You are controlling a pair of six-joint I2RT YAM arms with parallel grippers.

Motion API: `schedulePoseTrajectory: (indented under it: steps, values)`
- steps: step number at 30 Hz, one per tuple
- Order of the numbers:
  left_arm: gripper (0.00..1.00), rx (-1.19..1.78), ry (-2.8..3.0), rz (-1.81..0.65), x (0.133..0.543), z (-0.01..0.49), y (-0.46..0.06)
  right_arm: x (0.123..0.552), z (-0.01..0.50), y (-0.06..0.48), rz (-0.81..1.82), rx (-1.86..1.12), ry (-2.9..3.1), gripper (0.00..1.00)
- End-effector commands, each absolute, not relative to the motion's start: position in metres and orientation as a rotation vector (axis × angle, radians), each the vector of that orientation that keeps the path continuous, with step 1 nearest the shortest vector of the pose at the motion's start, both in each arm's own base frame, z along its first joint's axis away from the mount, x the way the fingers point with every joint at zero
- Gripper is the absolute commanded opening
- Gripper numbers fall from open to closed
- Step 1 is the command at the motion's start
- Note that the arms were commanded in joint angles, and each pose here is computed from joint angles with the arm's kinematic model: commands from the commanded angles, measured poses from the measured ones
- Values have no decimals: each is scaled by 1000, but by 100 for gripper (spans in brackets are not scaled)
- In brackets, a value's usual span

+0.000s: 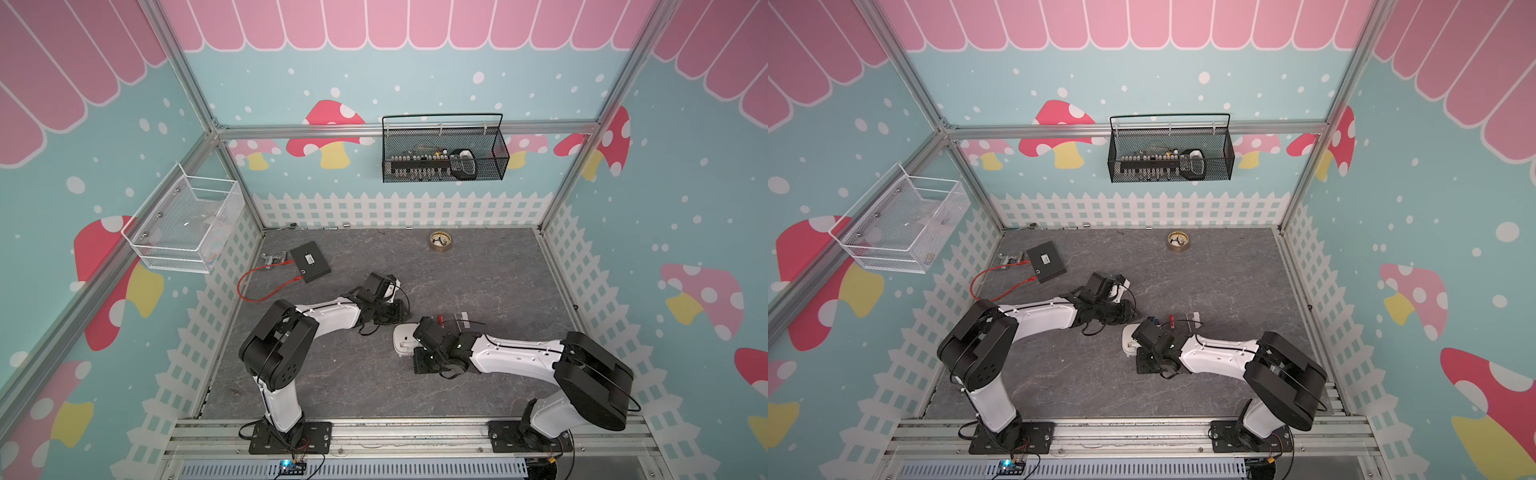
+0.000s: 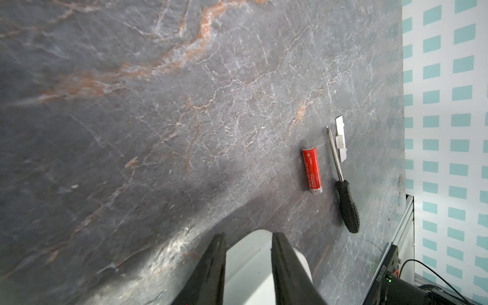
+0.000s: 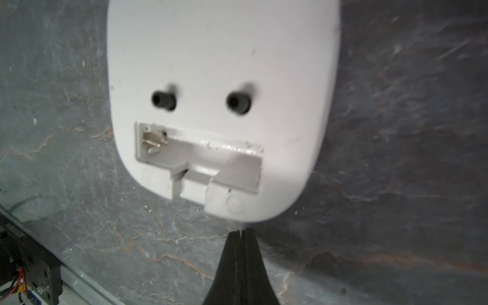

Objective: Remove the battery from the alarm
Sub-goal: Adjust the alarm at the center of the board.

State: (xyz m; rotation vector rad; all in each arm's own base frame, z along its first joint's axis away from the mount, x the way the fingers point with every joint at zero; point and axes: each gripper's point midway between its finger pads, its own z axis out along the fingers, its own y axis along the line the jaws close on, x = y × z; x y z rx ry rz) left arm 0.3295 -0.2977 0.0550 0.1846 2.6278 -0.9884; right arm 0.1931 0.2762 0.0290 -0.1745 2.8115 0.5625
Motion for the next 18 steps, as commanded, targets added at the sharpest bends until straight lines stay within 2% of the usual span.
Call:
schedulePoseTrajectory:
  steps: [1, 18]
  values:
    - [33, 205, 2604, -1037, 328, 57, -299, 220, 35, 269, 512, -183, 2749, 3]
    - [32, 145, 2618, -1030, 300, 57, -273, 279, 47, 279, 511, -252, 2682, 3]
